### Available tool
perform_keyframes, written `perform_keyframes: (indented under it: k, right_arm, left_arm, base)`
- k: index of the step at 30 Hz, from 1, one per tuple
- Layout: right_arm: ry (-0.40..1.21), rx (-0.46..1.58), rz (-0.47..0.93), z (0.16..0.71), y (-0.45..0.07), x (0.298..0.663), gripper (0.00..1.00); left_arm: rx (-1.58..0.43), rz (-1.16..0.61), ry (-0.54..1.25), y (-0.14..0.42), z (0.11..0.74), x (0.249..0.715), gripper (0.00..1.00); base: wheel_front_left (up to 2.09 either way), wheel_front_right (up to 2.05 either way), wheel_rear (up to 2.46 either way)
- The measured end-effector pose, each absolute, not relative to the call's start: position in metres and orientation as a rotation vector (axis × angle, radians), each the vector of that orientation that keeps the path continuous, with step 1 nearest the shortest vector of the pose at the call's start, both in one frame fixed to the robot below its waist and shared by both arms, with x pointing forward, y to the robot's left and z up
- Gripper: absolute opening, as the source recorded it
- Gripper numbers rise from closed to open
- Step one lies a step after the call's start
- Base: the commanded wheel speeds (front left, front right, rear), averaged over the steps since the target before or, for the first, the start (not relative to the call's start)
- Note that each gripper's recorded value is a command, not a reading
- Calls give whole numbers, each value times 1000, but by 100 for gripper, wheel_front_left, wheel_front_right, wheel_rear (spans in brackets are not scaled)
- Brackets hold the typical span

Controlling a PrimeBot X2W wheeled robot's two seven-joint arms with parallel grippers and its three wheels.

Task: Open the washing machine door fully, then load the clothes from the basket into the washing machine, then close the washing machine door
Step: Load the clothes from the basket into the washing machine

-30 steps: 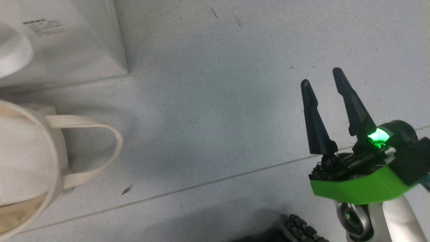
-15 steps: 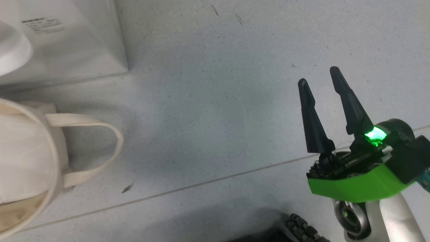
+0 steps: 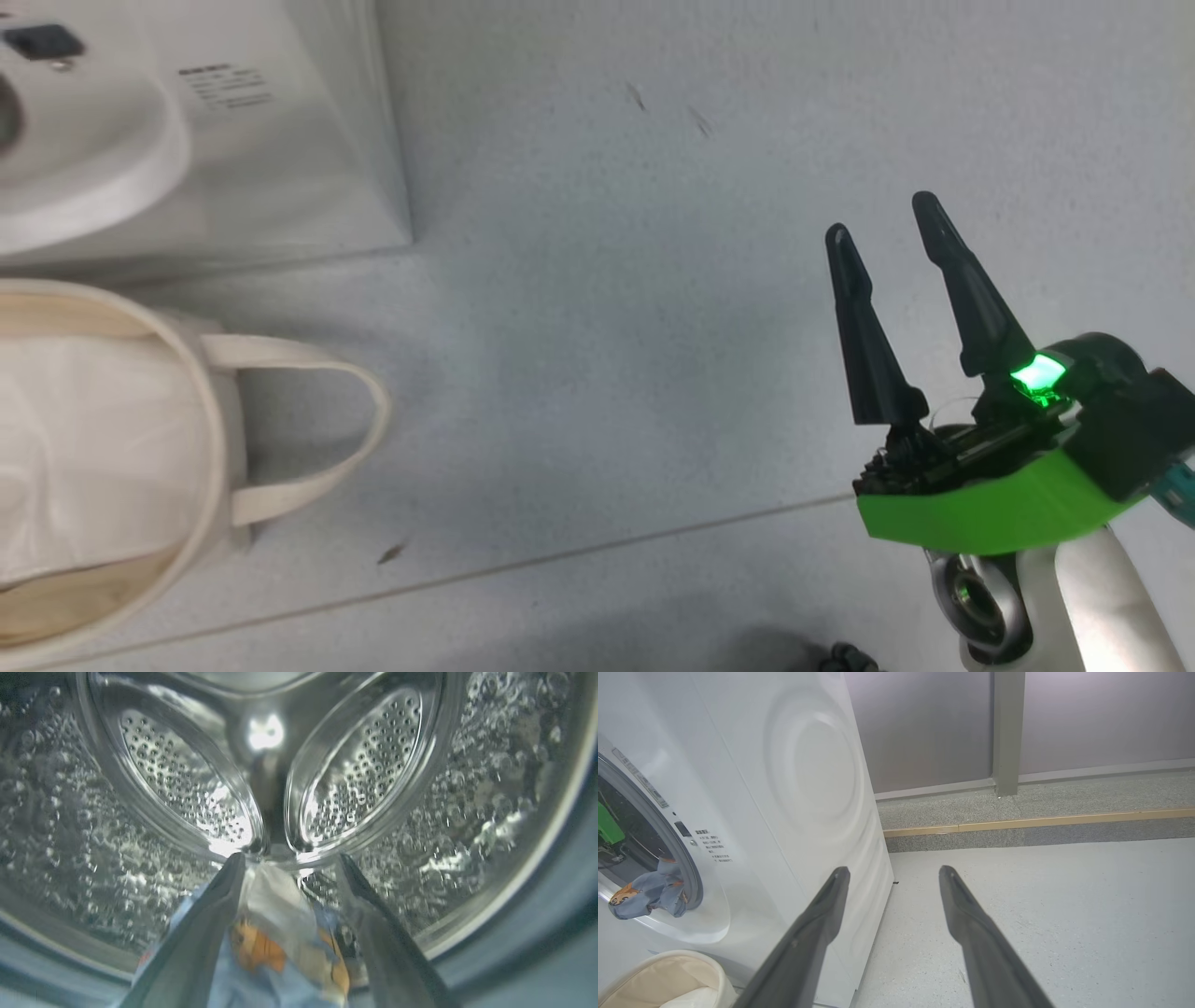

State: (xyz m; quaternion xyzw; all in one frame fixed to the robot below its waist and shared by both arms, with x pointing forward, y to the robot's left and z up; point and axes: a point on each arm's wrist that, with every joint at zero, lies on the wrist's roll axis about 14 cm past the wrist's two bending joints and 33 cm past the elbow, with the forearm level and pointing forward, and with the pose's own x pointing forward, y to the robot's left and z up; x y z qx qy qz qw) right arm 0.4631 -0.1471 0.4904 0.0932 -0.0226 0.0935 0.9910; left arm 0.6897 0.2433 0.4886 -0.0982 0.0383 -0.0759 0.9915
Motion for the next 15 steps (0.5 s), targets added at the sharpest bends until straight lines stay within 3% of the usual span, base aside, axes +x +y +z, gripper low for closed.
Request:
perform_keyframes:
  k: [6,15]
  right_arm:
    - [-72,178,221,509,-143,457,100]
    - [-117,189,277,539,-133,446,100]
  left_arm:
    - [-198,-175,153,245,479,647,100]
    - [-187,-228,130,238,506,590,100]
  base:
    - [0,0,0]
    - [0,0,0]
